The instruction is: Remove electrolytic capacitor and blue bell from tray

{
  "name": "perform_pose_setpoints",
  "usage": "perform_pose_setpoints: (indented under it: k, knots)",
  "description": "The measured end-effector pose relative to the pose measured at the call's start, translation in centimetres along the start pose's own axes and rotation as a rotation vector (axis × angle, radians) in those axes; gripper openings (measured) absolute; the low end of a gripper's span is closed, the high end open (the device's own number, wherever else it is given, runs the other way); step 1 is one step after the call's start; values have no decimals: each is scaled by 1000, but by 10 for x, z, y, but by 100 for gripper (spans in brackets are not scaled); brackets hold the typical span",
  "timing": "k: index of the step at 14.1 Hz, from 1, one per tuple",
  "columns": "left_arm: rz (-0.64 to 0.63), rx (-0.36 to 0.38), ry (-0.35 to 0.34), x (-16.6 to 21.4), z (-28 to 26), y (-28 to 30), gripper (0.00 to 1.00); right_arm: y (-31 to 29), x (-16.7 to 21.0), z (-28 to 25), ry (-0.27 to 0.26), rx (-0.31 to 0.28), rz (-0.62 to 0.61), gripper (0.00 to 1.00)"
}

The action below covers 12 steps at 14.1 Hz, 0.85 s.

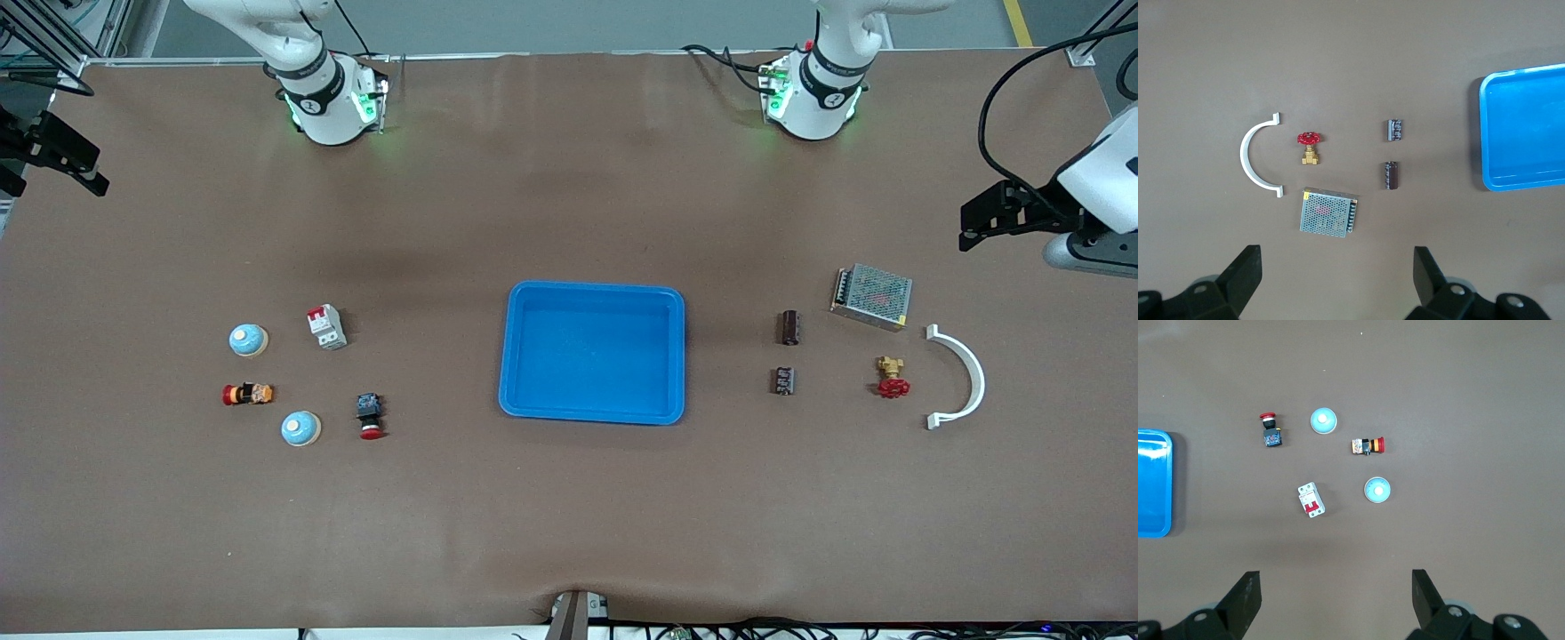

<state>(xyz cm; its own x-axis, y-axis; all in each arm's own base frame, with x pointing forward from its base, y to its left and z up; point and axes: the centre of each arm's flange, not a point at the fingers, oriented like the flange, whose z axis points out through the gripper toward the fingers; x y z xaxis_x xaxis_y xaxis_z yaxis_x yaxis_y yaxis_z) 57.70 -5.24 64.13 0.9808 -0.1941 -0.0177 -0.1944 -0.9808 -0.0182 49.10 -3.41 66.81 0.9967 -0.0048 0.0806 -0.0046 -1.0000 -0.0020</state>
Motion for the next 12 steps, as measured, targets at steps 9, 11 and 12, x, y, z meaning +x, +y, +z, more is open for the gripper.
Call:
perform_pose_setpoints:
  k: [9,11,12]
  knots:
    - [-10,0,0,-1,0,-5,100,0,0,0,0,0,0,100]
    - [-10,0,0,-1,0,-5,100,0,0,0,0,0,1,100]
    - [-10,0,0,-1,0,-5,100,0,0,0,0,0,1,100]
